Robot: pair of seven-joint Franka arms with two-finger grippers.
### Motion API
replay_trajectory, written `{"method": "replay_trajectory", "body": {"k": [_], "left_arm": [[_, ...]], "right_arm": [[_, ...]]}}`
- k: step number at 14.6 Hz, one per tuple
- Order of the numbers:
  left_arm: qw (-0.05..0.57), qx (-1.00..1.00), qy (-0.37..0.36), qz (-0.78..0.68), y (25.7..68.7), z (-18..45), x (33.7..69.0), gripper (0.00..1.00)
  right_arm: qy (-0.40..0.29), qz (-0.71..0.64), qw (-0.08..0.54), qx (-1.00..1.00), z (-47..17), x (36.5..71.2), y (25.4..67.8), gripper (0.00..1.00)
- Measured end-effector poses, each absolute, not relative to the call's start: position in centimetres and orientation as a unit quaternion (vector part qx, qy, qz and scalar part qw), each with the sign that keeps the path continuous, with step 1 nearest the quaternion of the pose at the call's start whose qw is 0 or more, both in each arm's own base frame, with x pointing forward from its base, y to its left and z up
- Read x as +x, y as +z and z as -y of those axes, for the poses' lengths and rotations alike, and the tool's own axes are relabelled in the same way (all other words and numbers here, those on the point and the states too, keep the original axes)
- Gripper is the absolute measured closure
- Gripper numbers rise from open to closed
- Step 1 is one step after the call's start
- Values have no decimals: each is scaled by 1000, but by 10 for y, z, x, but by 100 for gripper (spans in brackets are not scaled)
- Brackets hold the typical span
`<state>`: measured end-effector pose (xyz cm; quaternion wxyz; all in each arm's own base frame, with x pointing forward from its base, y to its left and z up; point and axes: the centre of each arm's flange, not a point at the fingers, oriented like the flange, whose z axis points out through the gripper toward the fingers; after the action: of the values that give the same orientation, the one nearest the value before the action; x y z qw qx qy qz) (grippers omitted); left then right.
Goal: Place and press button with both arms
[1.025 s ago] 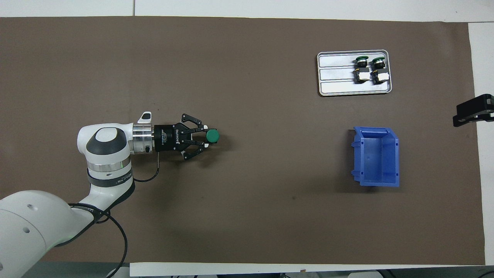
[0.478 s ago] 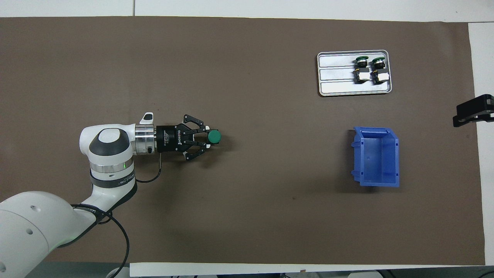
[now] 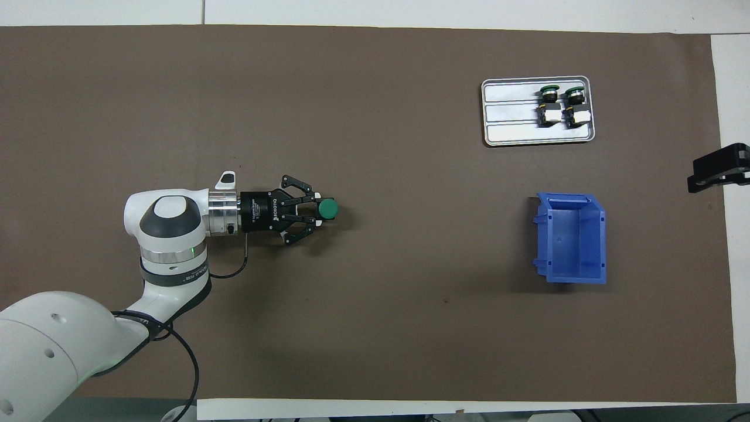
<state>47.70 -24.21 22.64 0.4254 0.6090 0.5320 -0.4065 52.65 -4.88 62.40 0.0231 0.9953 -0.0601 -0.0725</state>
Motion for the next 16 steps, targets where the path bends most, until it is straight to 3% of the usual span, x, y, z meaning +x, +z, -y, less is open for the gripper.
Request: {"method": "replay_trajectory", "body": {"k": [4, 12, 14, 16], "left_arm": [[427, 610, -405, -531, 226, 242, 477, 67], [428, 611, -396, -536, 226, 237, 480, 53], [427, 612, -393, -537, 227, 237, 481, 39], [428, 612, -392, -537, 228, 237, 481, 16]], "right_arm": [[-73, 60, 23, 995, 49, 526, 624, 1], [-73, 60, 23, 995, 49, 526, 624, 1], [-73, 60, 23, 995, 49, 526, 624, 1], [-73, 60, 23, 995, 49, 526, 624, 1]]}}
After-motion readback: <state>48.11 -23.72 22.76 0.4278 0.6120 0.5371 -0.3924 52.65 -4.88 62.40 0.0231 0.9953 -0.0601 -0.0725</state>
